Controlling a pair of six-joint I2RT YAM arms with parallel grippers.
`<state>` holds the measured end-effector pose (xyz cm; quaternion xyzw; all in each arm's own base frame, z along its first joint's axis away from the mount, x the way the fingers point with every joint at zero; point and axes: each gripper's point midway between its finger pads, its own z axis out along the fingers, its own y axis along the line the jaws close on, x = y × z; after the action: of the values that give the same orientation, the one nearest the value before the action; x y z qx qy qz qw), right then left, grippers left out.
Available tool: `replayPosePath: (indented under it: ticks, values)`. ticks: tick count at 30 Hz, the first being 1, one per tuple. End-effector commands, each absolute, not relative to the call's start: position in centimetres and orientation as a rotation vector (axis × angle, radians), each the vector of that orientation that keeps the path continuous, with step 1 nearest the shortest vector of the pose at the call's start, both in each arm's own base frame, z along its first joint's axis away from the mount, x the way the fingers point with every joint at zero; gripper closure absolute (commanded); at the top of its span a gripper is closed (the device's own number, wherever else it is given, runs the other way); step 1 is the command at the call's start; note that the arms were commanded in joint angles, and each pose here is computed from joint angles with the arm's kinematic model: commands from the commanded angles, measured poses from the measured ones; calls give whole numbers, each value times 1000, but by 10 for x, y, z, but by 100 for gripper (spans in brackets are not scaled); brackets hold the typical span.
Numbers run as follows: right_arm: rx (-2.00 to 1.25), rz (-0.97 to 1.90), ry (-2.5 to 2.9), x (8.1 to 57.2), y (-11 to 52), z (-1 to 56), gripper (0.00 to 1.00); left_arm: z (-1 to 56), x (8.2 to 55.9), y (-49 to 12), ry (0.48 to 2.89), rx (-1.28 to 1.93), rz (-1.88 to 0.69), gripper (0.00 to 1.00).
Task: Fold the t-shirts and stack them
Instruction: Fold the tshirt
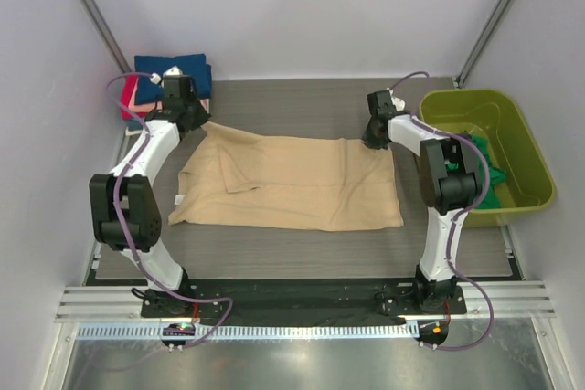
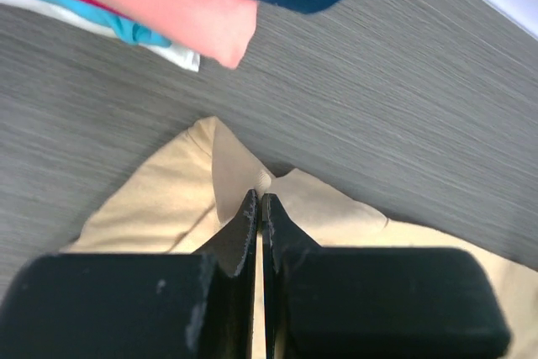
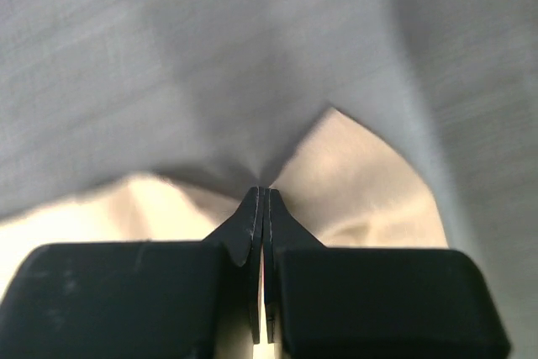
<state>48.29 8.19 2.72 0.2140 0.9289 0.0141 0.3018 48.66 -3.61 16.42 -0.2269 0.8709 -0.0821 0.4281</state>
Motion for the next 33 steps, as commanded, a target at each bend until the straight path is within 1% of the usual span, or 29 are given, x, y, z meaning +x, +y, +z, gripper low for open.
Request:
replayPosePath:
  ticks: [1,3,4,5,7,9,10,14,23,29,33]
  values:
    - [546,109,2418,466,91,74,99,204,473,-41,2083,-567,-271,100]
    - [547,107,2425,452,89,72,99,209,463,-39,2070,-569,-276,100]
    - [543,125,2391,449,89,88,99,210,459,-40,2070,-568,-280,100]
    - [547,114,2408,439,86,81,99,211,455,-40,2065,-566,-280,100]
    - [547,122,2374,430,83,96,99,211,443,-37,2062,-569,-273,100]
    - [550,110,2376,417,79,94,99,212,432,-34,2052,-572,-258,100]
    - [550,116,2350,413,77,105,99,213,428,-32,2048,-573,-252,100]
    - [546,102,2356,390,71,103,99,211,408,-26,2038,-591,-221,100]
    - [550,97,2378,358,65,91,99,206,361,-7,1992,-661,-141,100]
    - [564,122,2375,341,66,89,99,185,329,3,2009,-727,-91,100]
    - [599,116,2395,320,64,73,99,168,306,0,2039,-793,-121,100]
